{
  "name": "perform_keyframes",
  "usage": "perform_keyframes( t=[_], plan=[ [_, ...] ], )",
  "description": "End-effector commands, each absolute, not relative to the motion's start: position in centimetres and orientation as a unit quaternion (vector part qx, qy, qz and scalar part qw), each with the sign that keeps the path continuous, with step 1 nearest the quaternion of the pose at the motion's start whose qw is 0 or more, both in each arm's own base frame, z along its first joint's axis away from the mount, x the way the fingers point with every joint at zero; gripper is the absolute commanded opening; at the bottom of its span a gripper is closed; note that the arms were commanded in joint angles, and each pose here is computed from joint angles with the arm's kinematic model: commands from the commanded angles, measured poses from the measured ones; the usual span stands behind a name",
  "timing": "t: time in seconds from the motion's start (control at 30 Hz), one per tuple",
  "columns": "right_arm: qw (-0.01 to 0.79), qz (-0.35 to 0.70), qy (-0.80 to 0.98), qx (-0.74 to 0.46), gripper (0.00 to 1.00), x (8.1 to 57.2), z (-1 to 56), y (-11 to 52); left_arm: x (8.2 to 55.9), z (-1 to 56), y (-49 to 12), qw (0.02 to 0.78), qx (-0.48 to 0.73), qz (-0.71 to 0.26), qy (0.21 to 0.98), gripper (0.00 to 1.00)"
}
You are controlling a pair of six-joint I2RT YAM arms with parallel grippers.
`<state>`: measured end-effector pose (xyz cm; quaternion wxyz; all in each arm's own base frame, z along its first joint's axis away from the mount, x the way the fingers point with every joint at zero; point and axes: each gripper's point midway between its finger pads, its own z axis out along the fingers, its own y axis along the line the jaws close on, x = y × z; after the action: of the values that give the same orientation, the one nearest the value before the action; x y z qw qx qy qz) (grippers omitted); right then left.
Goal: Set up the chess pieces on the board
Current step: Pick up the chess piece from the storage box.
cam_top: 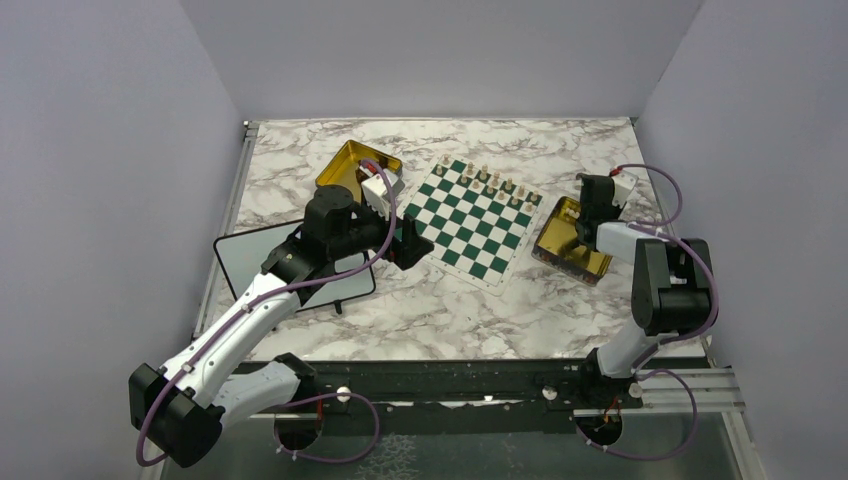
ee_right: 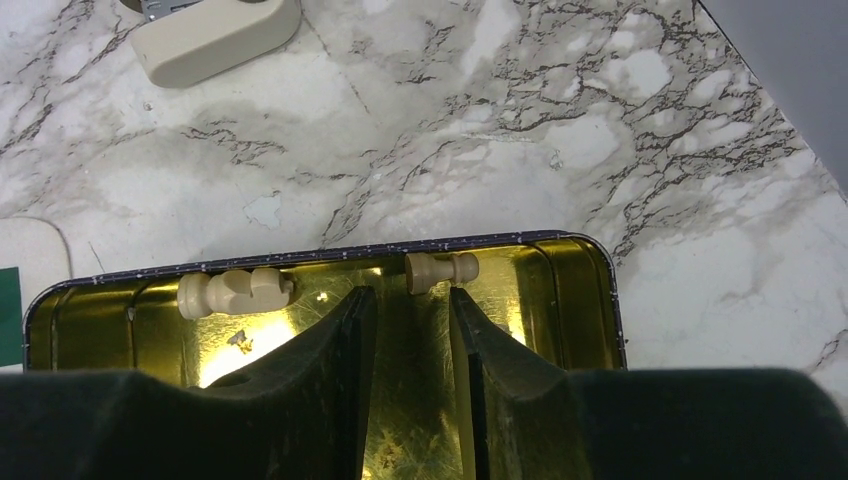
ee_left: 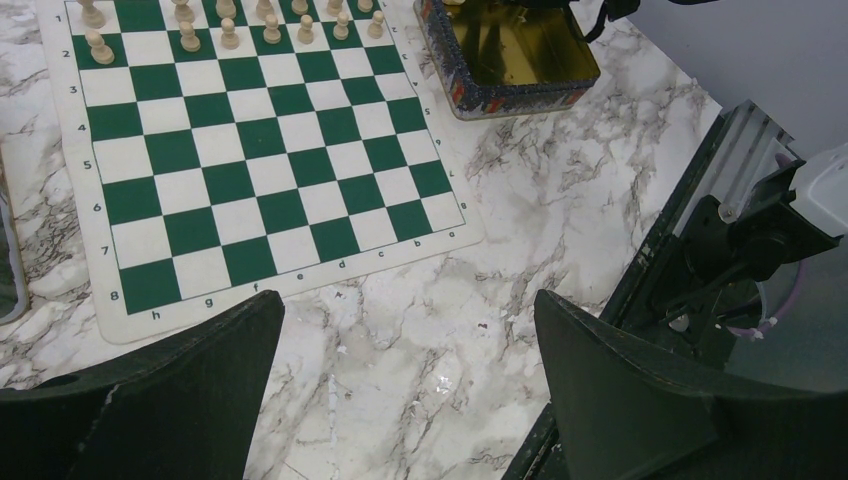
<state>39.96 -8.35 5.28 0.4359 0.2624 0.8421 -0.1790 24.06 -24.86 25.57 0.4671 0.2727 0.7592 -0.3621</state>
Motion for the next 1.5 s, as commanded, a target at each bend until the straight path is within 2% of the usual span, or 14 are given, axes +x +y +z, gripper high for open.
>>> perform_keyframes(
  t=[0.0,0.97,1.47],
  plan=[
    [0.437,-0.202,0.834,0.268,0.37,40.03,5.03,-9.31,23.96,26.44,-24.99,0.480,0.276,-0.372,0.746,0.96],
    [0.435,-0.217,0.837,0.250,0.33,40.87,4.98,-9.77,24.16,26.14,-24.88,0.479,0.275,-0.366,0.749,0.96],
    [0.432,-0.225,0.838,0.245,0.28,40.97,4.89,-9.98,24.06,26.53,-24.70,0.485,0.274,-0.365,0.746,0.96]
  ],
)
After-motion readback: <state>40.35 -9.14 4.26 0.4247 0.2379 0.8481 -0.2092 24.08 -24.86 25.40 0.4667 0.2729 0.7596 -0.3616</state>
